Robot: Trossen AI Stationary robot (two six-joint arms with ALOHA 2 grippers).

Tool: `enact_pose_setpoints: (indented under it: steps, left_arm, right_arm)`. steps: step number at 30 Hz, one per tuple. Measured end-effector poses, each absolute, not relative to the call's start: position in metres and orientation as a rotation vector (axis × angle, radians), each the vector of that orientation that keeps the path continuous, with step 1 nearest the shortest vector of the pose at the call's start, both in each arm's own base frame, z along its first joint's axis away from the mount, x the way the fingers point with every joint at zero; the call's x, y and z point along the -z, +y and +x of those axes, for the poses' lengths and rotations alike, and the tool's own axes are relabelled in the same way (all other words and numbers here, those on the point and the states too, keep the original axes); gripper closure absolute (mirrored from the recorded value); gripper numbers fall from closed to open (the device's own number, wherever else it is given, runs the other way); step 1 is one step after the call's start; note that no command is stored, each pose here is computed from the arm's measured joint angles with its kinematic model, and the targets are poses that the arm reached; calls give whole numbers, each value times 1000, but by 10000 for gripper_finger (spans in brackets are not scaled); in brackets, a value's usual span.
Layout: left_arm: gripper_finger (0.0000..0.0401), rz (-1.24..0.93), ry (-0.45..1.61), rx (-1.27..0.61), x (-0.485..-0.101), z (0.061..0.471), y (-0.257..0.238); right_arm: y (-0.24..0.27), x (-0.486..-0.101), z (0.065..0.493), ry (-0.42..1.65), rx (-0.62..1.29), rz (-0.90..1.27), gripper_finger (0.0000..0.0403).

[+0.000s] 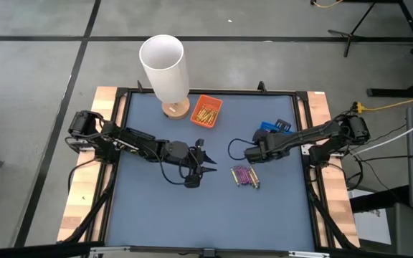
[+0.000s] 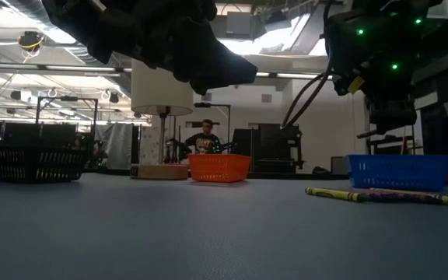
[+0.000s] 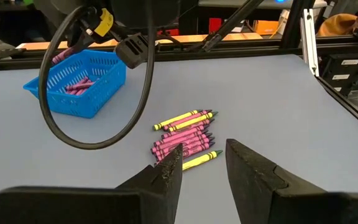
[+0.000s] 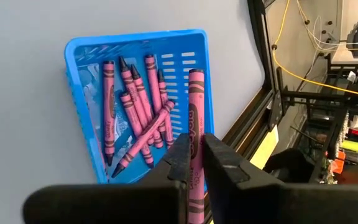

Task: Sort crayons
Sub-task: Put the violet crayon into the blue basket, then put the green crayon into the black basket

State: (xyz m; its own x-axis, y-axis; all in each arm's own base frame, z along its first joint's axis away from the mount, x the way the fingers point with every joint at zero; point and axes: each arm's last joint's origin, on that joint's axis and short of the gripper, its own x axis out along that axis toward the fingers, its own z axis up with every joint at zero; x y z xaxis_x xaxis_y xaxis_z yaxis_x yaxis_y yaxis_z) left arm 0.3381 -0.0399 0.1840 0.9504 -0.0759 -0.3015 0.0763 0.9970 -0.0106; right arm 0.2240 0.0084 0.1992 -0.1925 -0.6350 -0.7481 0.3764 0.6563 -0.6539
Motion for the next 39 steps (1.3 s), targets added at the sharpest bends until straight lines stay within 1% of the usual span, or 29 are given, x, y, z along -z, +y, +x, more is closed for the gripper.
enact_pose_setpoints:
  steps: [5, 7, 13, 18, 23, 27, 30, 34, 39]
  left_arm:
    - [294, 1, 307, 78, -184, 338, -40]
    - [294, 1, 307, 78, -184, 338, -40]
    - [294, 2, 307, 78, -184, 338, -40]
    - [294, 0, 285, 78, -186, 339, -40]
    - [294, -8, 213, 95, -193, 340, -41]
    - [294, -14, 179, 141, -198, 342, -42]
    - [294, -16, 150, 148, -207, 347, -43]
    - [294, 13, 106, 196, -220, 362, -46]
    - [294, 56, 101, 299, -229, 394, -52]
  right_arm:
    - [8, -199, 224, 1510, 923, -225, 369]
    - [8, -199, 224, 1510, 923, -225, 352]
    - [8, -199, 224, 1505, 927, -232, 279]
    - [8, -199, 224, 1505, 927, -231, 246]
    - [9, -202, 221, 1525, 921, -221, 240]
    - [7, -213, 211, 1525, 954, -206, 240]
    - [6, -224, 203, 1483, 959, -171, 240]
    - [5, -237, 193, 1418, 945, -118, 240]
    - [4, -253, 180, 1342, 922, -51, 239]
